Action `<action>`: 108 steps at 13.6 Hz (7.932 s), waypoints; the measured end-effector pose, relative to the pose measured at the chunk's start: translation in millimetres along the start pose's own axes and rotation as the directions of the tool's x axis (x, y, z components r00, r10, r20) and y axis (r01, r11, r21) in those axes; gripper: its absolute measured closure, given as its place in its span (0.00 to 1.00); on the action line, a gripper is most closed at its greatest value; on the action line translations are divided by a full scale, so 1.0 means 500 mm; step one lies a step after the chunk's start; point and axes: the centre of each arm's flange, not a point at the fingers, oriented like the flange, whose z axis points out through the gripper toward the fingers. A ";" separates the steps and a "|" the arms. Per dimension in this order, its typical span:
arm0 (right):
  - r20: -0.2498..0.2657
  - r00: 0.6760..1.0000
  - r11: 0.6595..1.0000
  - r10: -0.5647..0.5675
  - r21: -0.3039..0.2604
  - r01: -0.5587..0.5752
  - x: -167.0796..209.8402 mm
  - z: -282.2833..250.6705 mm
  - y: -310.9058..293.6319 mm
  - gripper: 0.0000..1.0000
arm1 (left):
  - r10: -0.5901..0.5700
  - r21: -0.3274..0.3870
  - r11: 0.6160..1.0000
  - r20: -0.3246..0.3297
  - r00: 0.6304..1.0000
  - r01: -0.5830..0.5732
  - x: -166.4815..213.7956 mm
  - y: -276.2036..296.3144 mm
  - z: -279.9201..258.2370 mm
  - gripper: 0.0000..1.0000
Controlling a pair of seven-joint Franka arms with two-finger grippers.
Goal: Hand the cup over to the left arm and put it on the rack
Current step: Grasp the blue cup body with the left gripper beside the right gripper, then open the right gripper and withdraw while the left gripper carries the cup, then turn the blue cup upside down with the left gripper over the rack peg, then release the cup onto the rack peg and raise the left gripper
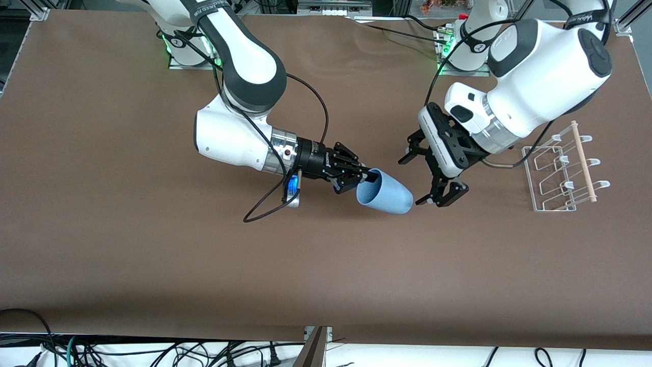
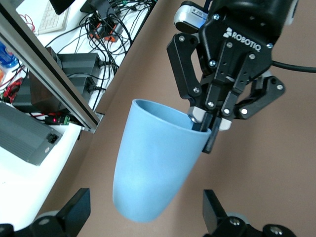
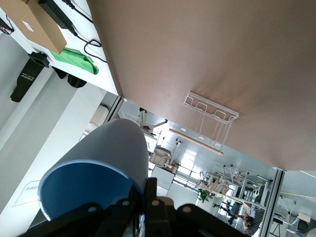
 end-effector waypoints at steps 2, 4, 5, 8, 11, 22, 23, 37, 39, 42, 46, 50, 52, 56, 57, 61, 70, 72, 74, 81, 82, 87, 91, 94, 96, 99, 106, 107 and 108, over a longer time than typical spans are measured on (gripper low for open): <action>-0.005 1.000 1.000 -0.001 0.008 0.001 -0.002 0.003 0.002 0.95 | 0.013 -0.019 1.000 -0.001 1.000 -0.013 0.007 0.007 0.031 0.00; -0.010 1.000 1.000 -0.001 0.011 0.001 -0.004 0.009 0.006 0.95 | 0.037 -0.023 0.999 -0.006 0.999 -0.037 0.013 0.013 0.054 0.00; -0.011 1.000 1.000 0.000 0.011 0.001 -0.003 0.012 0.008 0.95 | 0.053 -0.016 0.998 -0.011 0.999 -0.053 0.009 0.008 0.064 0.00; -0.021 1.000 1.000 0.006 0.017 -0.006 0.005 0.017 0.010 0.95 | 0.097 -0.015 0.995 -0.013 0.995 -0.097 -0.008 -0.006 0.096 0.15; -0.024 1.000 1.000 0.009 0.016 -0.008 0.010 0.019 0.012 0.95 | 0.108 -0.017 0.994 -0.012 0.994 -0.108 -0.012 -0.008 0.103 0.15; -0.021 1.000 0.999 0.009 0.038 -0.008 0.021 -0.027 -0.030 0.25 | 0.080 -0.106 0.991 0.035 0.996 -0.076 -0.043 -0.018 0.090 0.19; -0.010 1.000 1.000 0.013 0.026 -0.012 0.031 -0.046 -0.042 0.13 | 0.074 -0.123 0.990 0.046 0.996 -0.068 -0.052 -0.023 0.079 0.19; -0.048 0.934 0.820 -0.355 -0.496 0.286 0.135 -0.541 -0.096 0.00 | 0.128 -0.235 0.958 0.864 0.487 0.166 -0.338 -0.058 -0.152 0.20; -0.052 0.897 0.741 -0.440 -0.585 0.330 0.135 -0.615 -0.071 0.00 | 0.108 -0.186 0.962 0.933 0.344 0.201 -0.369 -0.061 -0.171 0.20; -0.070 0.824 0.609 -0.562 -0.709 0.355 0.133 -0.709 -0.022 0.00 | 0.083 -0.117 0.964 0.986 0.148 0.238 -0.432 -0.084 -0.153 0.20; -0.077 0.750 0.455 -0.657 -0.834 0.313 0.167 -0.834 0.036 0.00 | 0.068 -0.043 0.975 0.992 -0.110 0.219 -0.527 -0.131 -0.059 0.20; -0.073 0.629 0.276 -0.774 -0.933 0.232 0.182 -0.848 0.054 0.00 | -0.058 0.128 0.967 0.952 -0.301 0.219 -0.585 -0.113 0.059 0.20; -0.001 0.579 0.187 -0.815 -0.947 0.262 0.188 -0.865 0.049 0.00 | -0.114 0.195 0.958 0.932 -0.344 0.210 -0.617 -0.110 0.098 0.20; 0.050 0.542 0.127 -0.839 -0.950 0.285 0.194 -0.891 0.043 0.00 | -0.177 0.252 0.959 0.889 -0.422 0.128 -0.677 -0.131 0.137 0.20; 0.054 0.539 0.123 -0.840 -0.950 0.287 0.193 -0.891 0.042 0.00 | -0.187 0.253 0.962 0.886 -0.423 0.103 -0.687 -0.139 0.143 0.20; 0.062 0.545 0.102 -0.836 -0.958 0.267 0.194 -0.894 0.044 0.00 | -0.193 0.236 0.970 0.888 -0.418 0.052 -0.726 -0.157 0.155 0.20; 0.081 0.555 0.060 -0.828 -0.971 0.231 0.204 -0.885 0.042 0.00 | -0.144 0.171 0.985 0.873 -0.466 0.014 -0.782 -0.134 0.196 0.20; 0.087 0.558 0.054 -0.825 -0.971 0.231 0.193 -0.887 0.039 0.00 | -0.146 0.170 0.985 0.873 -0.464 0.009 -0.787 -0.131 0.207 0.20; 0.093 0.563 0.048 -0.821 -0.972 0.231 0.163 -0.890 0.030 0.00 | -0.157 0.177 0.984 0.873 -0.461 0.001 -0.795 -0.129 0.221 0.20; 0.100 0.579 0.046 -0.810 -0.972 0.232 0.142 -0.893 0.028 0.00 | -0.176 0.199 0.980 0.880 -0.442 0.005 -0.782 -0.124 0.232 0.00; 0.100 0.581 0.046 -0.808 -0.972 0.232 0.142 -0.893 0.028 0.00 | -0.190 0.221 0.975 0.886 -0.423 0.025 -0.768 -0.127 0.219 0.00; 0.084 0.607 0.104 -0.791 -0.958 0.267 0.143 -0.914 0.031 0.00 | -0.348 0.381 0.890 0.922 -0.169 0.250 -0.594 -0.147 0.027 0.00; 0.078 0.601 0.129 -0.795 -0.947 0.293 0.125 -0.919 0.027 0.00 | -0.524 0.405 0.759 0.845 0.107 0.510 -0.444 -0.125 -0.158 0.00; 0.070 0.581 0.141 -0.811 -0.940 0.311 0.072 -0.943 0.033 0.00 | -0.658 0.412 0.627 0.734 0.166 0.661 -0.368 -0.095 -0.207 0.00; 0.068 0.568 0.143 -0.820 -0.937 0.319 0.038 -0.958 0.052 0.00 | -0.738 0.427 0.565 0.644 0.202 0.706 -0.324 -0.091 -0.227 0.00; 0.098 0.540 0.117 -0.836 -0.929 0.351 0.027 -0.968 0.066 0.00 | -0.837 0.466 0.476 0.499 0.223 0.746 -0.278 -0.064 -0.249 0.00; 0.098 0.533 0.126 -0.840 -0.921 0.368 0.055 -0.977 0.068 0.00 | -0.910 0.500 0.402 0.312 0.274 0.767 -0.308 -0.009 -0.320 0.00; 0.097 0.536 0.128 -0.839 -0.921 0.367 0.058 -0.978 0.068 0.00 | -0.913 0.503 0.397 0.305 0.272 0.768 -0.315 -0.010 -0.323 0.00; 0.095 0.539 0.131 -0.837 -0.921 0.366 0.064 -0.980 0.068 0.00 | -0.915 0.504 0.392 0.303 0.268 0.769 -0.321 -0.011 -0.322 0.00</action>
